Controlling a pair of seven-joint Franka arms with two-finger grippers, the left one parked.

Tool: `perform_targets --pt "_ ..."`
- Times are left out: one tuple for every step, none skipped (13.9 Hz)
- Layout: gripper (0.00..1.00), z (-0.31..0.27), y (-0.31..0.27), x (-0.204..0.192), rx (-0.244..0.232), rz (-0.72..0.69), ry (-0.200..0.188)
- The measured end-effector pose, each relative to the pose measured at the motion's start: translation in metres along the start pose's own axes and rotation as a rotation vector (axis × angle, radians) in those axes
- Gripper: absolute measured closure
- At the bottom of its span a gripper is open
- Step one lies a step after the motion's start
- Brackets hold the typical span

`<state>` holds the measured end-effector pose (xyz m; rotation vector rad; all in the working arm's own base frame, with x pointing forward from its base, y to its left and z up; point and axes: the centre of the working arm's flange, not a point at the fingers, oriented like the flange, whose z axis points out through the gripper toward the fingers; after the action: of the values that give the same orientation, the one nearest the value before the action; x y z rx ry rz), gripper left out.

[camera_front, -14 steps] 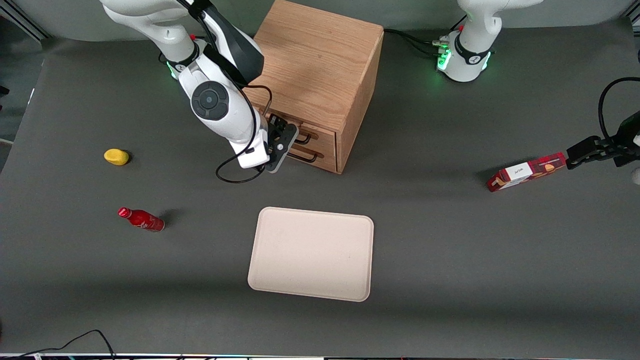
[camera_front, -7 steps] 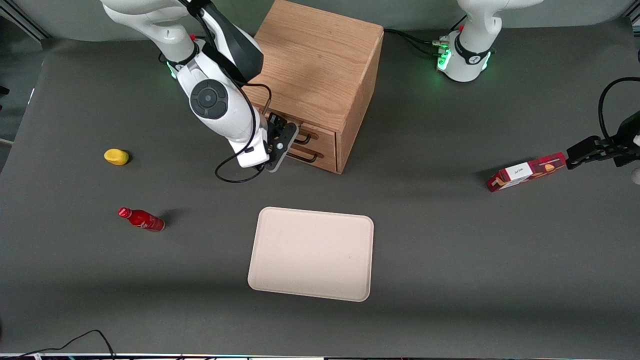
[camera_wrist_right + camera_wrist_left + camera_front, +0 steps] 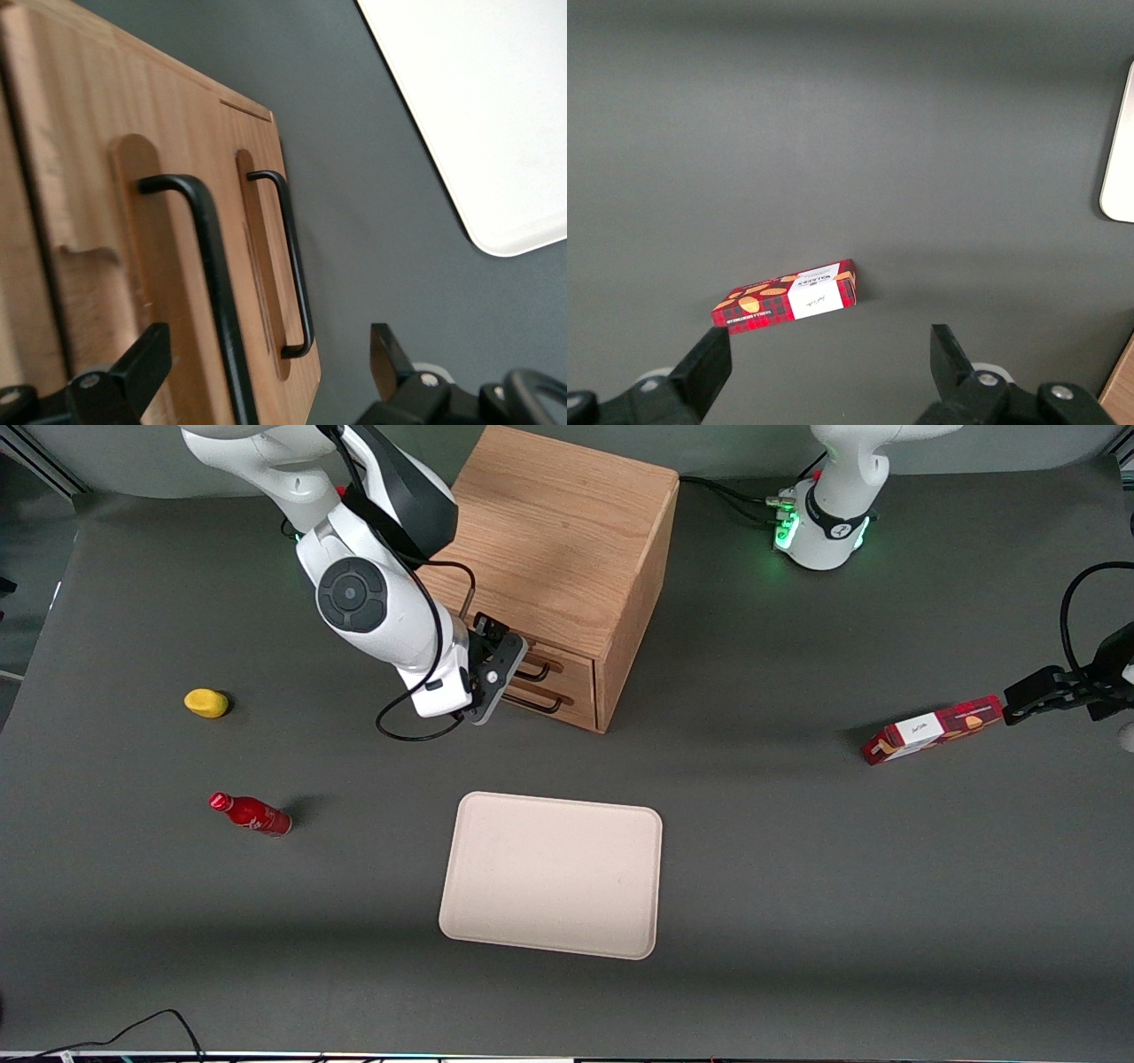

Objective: Close top drawer

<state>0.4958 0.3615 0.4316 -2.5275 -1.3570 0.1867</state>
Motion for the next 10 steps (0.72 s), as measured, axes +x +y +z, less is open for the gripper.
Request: perform_targets --pt "0.0 -0.009 0.001 0.0 0.005 0.002 -0.005" --pt "0.0 -0.019 0.004 -0.002 0.015 0.011 -0.006" --pt "0.0 -0.032 0.009 -0.004 0.034 0.028 0.002" --pt "0.0 -0.047 0.016 -0.009 0.046 0.05 0.017" --pt "0.0 -0.063 0.026 -0.016 0.044 0.076 0.032" --pt "0.0 -0.078 0.038 -0.025 0.032 0.105 0.051" --pt "0.0 -0.092 0.053 -0.036 0.016 0.142 0.069" --pt "0.0 -0.105 0.071 -0.05 -0.001 0.185 0.088" --pt "0.0 -0.118 0.087 -0.064 -0.013 0.225 0.101" --pt "0.0 -0.132 0.101 -0.078 -0.027 0.272 0.118"
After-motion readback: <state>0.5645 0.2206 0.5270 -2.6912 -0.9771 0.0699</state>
